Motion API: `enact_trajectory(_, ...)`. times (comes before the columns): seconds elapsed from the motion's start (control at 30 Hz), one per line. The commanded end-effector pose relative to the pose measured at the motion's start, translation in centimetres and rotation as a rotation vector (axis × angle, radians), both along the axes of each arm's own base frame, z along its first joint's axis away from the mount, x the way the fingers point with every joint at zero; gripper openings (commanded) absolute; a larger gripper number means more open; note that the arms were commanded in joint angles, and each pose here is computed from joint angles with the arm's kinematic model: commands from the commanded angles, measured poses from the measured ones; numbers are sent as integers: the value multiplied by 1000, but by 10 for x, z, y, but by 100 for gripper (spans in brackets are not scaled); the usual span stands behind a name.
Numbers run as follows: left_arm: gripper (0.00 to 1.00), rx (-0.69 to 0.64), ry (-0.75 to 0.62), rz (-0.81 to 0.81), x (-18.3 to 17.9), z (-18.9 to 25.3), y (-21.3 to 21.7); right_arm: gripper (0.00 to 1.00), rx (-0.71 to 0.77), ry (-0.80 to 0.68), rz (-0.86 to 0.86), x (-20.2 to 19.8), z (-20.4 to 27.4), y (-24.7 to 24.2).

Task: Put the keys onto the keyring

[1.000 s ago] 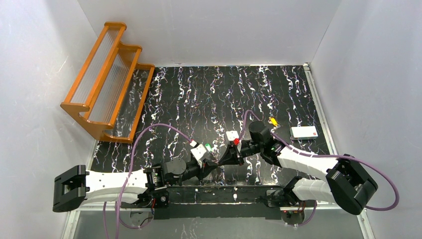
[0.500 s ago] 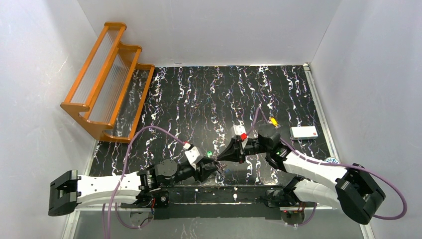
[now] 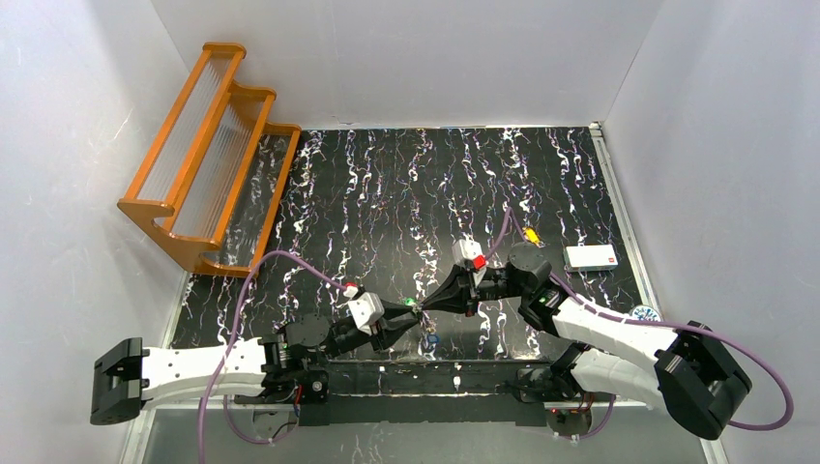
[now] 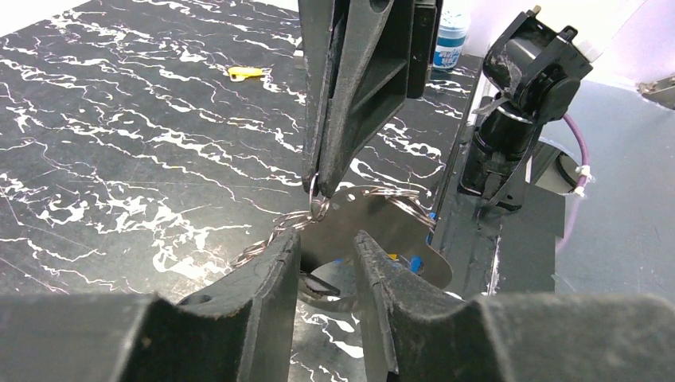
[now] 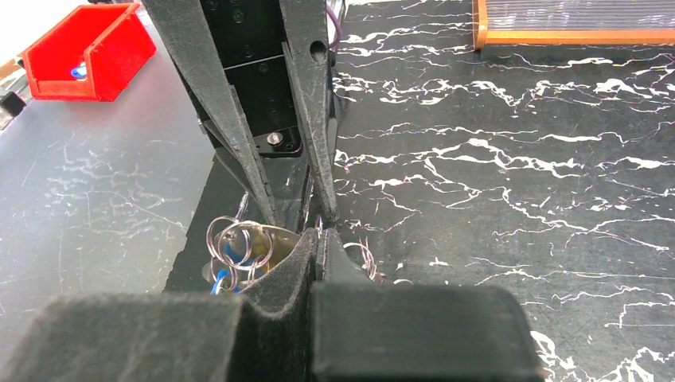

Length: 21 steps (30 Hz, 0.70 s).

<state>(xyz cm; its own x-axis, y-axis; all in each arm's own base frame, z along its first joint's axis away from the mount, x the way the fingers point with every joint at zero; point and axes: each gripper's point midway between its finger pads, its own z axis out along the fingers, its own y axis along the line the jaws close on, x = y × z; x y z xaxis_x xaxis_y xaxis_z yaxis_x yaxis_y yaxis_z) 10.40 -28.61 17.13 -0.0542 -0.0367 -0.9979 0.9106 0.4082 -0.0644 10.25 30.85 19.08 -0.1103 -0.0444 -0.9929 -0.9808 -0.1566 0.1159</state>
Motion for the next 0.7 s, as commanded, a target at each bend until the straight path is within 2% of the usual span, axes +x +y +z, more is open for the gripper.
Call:
enact_trajectory(0.0,29,-16,-61,-2,1,7,1,1,59,-39,25,-4,14,1)
enact_trajectory(0.43,17,-13,-108,1,6,15,-7,1,61,-30,46,-7,15,2)
enact_trajectory(0.67,16,-37,-89,5,6,19,-10,1,58,-24,53,-8,14,3)
